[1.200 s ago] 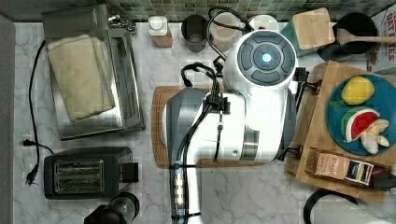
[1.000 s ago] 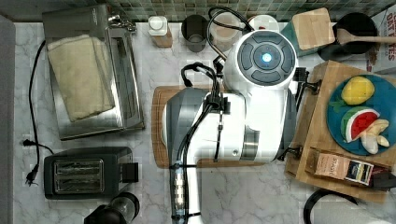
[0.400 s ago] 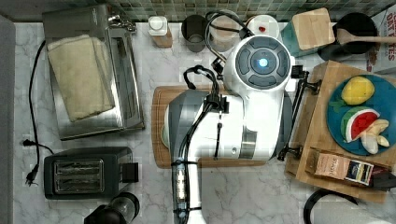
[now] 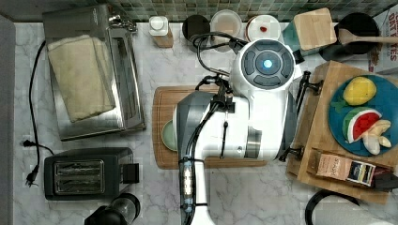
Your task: Open the drawer.
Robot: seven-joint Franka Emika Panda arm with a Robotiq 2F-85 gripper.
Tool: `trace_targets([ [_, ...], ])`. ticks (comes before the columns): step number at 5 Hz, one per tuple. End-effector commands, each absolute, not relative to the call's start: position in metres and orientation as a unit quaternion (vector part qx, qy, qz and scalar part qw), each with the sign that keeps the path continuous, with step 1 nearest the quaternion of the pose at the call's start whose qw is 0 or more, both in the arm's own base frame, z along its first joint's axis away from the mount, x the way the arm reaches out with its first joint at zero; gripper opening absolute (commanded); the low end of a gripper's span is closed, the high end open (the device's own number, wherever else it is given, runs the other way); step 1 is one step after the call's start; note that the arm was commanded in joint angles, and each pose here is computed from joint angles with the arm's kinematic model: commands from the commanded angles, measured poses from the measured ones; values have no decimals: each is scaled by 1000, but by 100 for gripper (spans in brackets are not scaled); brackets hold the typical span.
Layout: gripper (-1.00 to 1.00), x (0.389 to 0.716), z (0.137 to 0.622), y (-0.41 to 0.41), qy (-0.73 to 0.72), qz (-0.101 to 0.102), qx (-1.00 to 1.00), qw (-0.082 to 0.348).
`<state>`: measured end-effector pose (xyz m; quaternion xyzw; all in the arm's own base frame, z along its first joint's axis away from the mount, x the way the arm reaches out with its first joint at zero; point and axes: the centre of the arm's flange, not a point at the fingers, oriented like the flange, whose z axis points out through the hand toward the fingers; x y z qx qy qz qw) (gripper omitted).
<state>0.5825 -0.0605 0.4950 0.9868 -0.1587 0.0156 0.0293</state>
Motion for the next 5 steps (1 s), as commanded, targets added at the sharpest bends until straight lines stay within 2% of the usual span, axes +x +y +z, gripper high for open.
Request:
trace_targets([
  [1,100,576,496,-189,-204,66,974,78],
  [2,100,571,481,-207,-224,65,969,85],
  [3,100,568,466,-217,-235,50,967,89],
  [5,100,571,428,-238,-243,-2,965,95],
])
